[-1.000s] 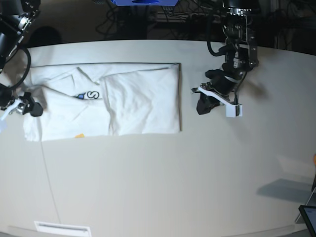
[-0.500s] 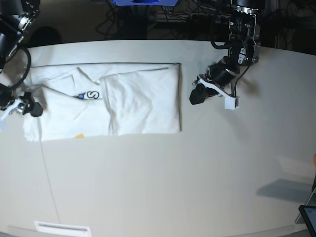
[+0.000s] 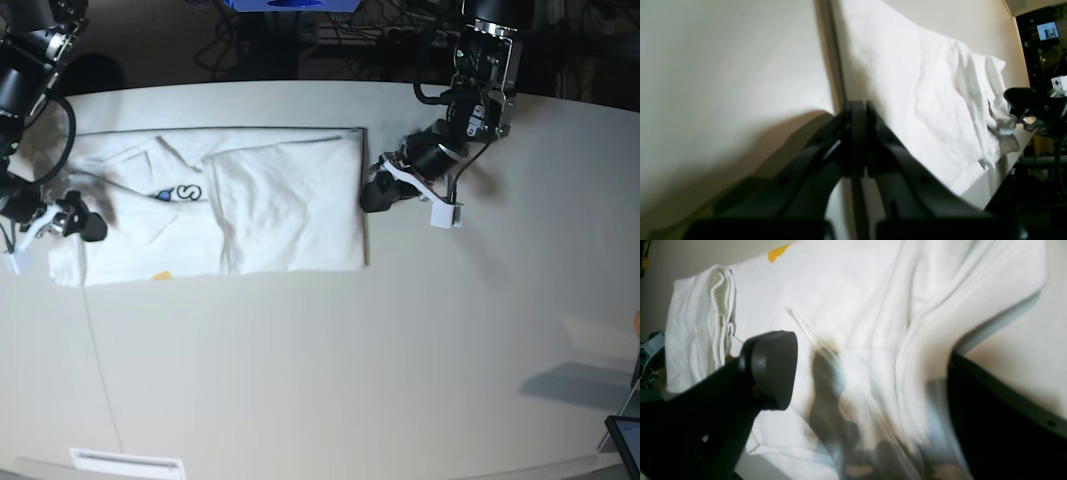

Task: Fold the T-shirt properly
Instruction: 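Lower the left gripper and pinch the shirt's folded end edge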

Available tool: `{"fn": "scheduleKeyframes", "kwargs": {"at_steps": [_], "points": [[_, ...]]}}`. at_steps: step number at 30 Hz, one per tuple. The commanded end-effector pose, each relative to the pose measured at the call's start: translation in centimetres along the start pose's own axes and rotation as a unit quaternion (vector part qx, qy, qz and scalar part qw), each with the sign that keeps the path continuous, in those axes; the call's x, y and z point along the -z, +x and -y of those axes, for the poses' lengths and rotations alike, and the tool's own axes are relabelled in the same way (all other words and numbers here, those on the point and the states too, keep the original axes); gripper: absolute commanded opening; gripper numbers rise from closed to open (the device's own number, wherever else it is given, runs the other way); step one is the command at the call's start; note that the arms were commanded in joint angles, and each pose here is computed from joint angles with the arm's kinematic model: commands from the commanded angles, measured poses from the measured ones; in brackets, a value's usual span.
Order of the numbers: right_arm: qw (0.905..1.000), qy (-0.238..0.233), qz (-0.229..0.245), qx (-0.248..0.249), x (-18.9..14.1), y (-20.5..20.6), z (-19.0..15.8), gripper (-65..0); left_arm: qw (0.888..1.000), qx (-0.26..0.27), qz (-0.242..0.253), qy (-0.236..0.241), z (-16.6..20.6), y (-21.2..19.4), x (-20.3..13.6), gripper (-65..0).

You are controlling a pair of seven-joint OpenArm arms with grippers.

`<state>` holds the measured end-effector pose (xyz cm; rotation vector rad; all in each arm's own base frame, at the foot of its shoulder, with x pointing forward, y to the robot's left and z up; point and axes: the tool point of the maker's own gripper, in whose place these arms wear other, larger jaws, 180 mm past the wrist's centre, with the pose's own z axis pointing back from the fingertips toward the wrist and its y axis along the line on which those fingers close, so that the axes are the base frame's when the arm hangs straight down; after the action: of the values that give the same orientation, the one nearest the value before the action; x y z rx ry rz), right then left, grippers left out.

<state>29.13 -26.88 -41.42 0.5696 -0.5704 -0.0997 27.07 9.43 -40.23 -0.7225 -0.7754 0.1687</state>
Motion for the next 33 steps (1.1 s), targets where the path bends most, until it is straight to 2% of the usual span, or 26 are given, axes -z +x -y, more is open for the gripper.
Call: {"fn": "scheduleKeyframes", "kwargs": {"at_steps": [1,15,17,22,33], "points": [[0.9924,-0.040,-0.116,0.009,0.2,-5.4,1.5,-13.6,1.000,0.007,0.018,-0.008,0.3,1.4,-0.2,-65.0],[0.9880,-0.050,-0.145,0.021,-0.6,-8.7,2.3,-13.9,1.000,0.003,0.017,-0.005,-0.1,1.5,0.1,-65.0],[0.9872,-0.051,-0.149,0.024,-0.7,-9.2,2.4,-17.0,1.000,0.003,0.019,-0.005,0.0,1.7,0.2,-65.0],[0.9866,-0.052,-0.153,0.025,-0.8,-9.6,2.5,-30.0,1.000,0.006,0.022,-0.008,0.1,2.1,0.3,-65.0],[0.9858,-0.053,-0.157,0.025,-0.9,-9.9,2.5,-31.2,1.000,0.007,0.023,-0.008,0.2,2.2,0.4,-65.0]]}}
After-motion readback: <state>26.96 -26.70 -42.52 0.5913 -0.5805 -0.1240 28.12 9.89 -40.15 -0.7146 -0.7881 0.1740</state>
